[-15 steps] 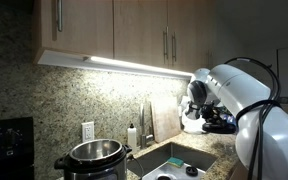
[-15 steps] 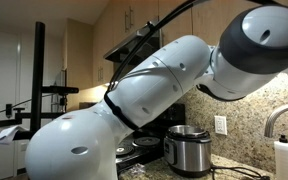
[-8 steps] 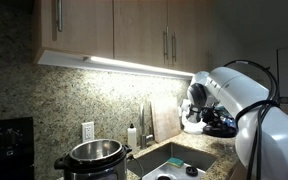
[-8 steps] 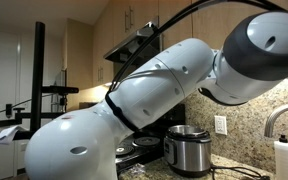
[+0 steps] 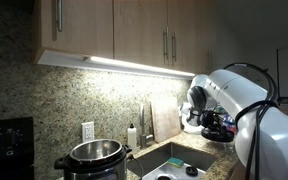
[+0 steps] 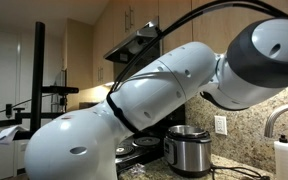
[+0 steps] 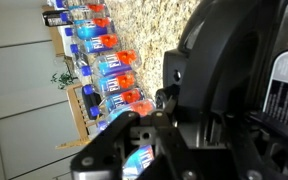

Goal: Pick up the lid from the cooker and put it on the counter

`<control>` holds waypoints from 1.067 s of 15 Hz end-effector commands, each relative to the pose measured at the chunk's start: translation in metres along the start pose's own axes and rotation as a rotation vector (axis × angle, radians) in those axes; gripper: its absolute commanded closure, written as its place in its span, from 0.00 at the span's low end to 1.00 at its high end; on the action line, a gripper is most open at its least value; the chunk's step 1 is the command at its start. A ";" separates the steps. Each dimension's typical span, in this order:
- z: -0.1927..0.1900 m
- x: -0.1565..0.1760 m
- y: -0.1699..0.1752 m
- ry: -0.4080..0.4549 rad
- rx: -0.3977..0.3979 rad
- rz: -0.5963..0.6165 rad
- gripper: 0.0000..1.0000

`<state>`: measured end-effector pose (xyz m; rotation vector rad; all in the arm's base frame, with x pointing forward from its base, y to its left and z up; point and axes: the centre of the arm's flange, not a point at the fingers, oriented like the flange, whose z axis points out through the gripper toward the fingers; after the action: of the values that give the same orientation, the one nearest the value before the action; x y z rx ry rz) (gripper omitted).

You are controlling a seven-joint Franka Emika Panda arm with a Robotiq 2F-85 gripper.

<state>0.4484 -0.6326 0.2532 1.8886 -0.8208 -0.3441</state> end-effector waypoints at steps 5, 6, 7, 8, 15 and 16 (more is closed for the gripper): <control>-0.001 0.010 -0.001 0.014 -0.023 0.039 0.96; -0.001 0.009 -0.003 0.014 -0.023 0.037 0.96; -0.001 0.009 -0.005 0.015 -0.022 0.033 0.96; 0.000 0.008 -0.006 0.015 -0.022 0.031 0.96; 0.006 0.007 -0.016 0.016 -0.036 0.040 0.96; 0.007 0.007 -0.019 0.015 -0.035 0.036 0.96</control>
<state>0.4532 -0.6282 0.2241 1.8849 -0.8220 -0.3477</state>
